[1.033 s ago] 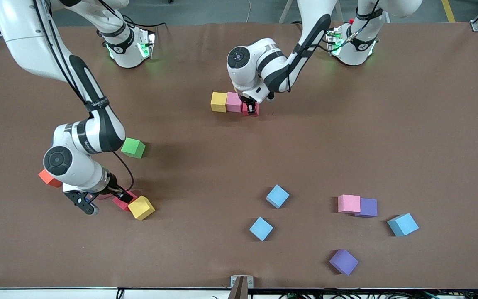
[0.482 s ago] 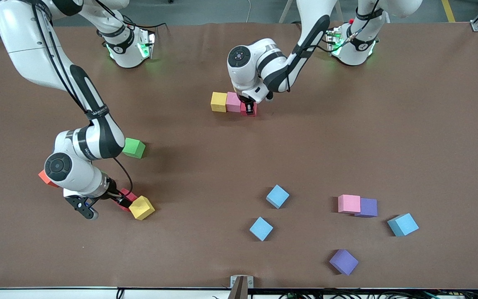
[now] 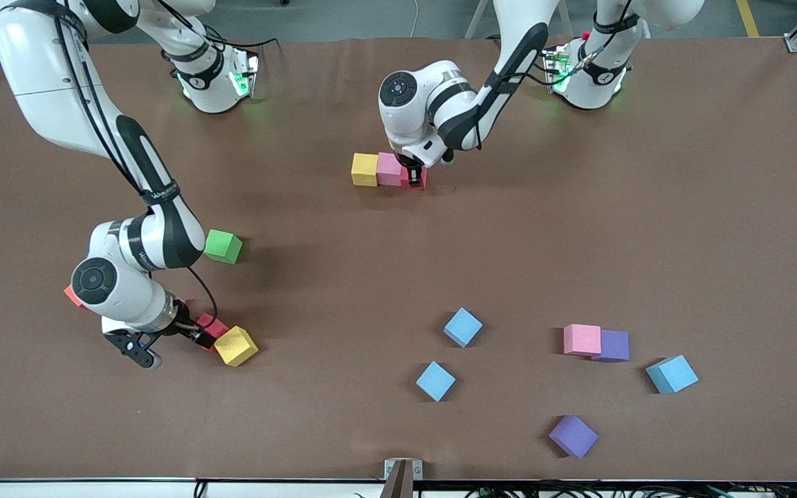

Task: Arrange 11 blocks into digit 3
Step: 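Close the right gripper on the red cube in the cluster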

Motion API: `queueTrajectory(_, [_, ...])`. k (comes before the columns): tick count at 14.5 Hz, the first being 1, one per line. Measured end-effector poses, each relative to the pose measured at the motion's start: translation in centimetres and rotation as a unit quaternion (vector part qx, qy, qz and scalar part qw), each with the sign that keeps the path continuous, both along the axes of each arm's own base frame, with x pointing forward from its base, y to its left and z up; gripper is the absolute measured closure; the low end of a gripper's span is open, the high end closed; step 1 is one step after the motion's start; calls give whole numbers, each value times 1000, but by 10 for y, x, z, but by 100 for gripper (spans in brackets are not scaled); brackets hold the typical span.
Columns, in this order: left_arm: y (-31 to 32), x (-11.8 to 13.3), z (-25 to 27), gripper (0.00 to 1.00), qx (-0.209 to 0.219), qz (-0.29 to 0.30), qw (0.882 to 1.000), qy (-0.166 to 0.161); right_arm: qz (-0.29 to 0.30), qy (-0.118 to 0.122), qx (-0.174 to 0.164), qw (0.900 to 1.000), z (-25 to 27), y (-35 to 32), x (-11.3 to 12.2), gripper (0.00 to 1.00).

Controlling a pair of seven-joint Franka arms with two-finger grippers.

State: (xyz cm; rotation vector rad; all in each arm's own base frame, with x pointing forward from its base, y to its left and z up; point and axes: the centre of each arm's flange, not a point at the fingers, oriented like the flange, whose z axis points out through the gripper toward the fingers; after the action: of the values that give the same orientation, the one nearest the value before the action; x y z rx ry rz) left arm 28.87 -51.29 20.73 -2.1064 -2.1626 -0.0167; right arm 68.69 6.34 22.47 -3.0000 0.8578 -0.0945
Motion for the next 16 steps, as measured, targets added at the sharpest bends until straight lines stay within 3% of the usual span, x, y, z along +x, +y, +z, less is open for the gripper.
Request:
queueTrajectory(5, [-2, -10, -1, 75, -2, -9, 1000, 2, 34, 2, -3, 999, -1, 0, -1, 0])
queueTrajectory(10, [-1, -11, -2, 75, -1, -9, 1000, 3, 113, 12, -12, 993, -8, -9, -3, 0])
queueTrajectory(13, [-1, -12, -2, 75, 0, -2, 1000, 2, 115, 14, -11, 993, -12, -9, -4, 0])
queueTrajectory(16, [-1, -13, -2, 75, 1, 4, 1000, 2, 58, 21, -9, 998, -13, -8, -5, 0])
